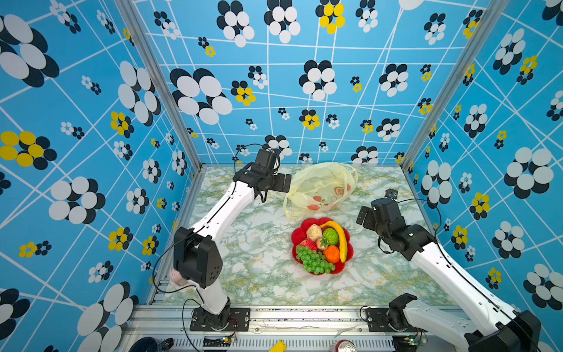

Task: Take fruits out of the plastic bag
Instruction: Move the plastic bag to the top-center of the table, then reset both arms

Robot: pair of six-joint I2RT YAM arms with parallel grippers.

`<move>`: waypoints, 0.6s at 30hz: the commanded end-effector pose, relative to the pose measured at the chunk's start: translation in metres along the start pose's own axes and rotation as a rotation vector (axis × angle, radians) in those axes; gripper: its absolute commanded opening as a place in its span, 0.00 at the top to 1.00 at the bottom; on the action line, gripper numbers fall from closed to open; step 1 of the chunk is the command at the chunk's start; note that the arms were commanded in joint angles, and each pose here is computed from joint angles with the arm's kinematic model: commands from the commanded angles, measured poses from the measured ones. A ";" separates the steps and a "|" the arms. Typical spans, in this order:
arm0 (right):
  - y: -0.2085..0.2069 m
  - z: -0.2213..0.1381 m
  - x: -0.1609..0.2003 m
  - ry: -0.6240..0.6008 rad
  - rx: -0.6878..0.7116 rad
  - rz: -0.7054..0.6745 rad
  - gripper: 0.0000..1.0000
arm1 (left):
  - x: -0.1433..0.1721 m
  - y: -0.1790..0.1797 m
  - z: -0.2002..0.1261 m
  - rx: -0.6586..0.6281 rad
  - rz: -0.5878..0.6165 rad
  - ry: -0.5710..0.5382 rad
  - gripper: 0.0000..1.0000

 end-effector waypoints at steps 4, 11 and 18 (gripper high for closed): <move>-0.028 0.035 -0.014 -0.114 0.113 -0.015 0.01 | 0.054 0.079 -0.007 -0.291 -0.073 -0.150 0.01; -0.047 0.073 -0.004 -0.218 0.261 -0.135 0.01 | 0.106 0.139 -0.015 -0.538 -0.005 -0.205 0.01; -0.042 0.091 -0.006 -0.307 0.264 -0.284 0.01 | 0.151 0.156 0.009 -0.553 0.034 -0.191 0.01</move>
Point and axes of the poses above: each gripper's point midway between its finger pads, its own z axis out along the fingers, its own y axis along the line the jaws close on, x = y × z, the point moved 1 cm from there along -z, back along the fingers, and after that the axes turned 4 degrees about z, right-handed, at the moved point
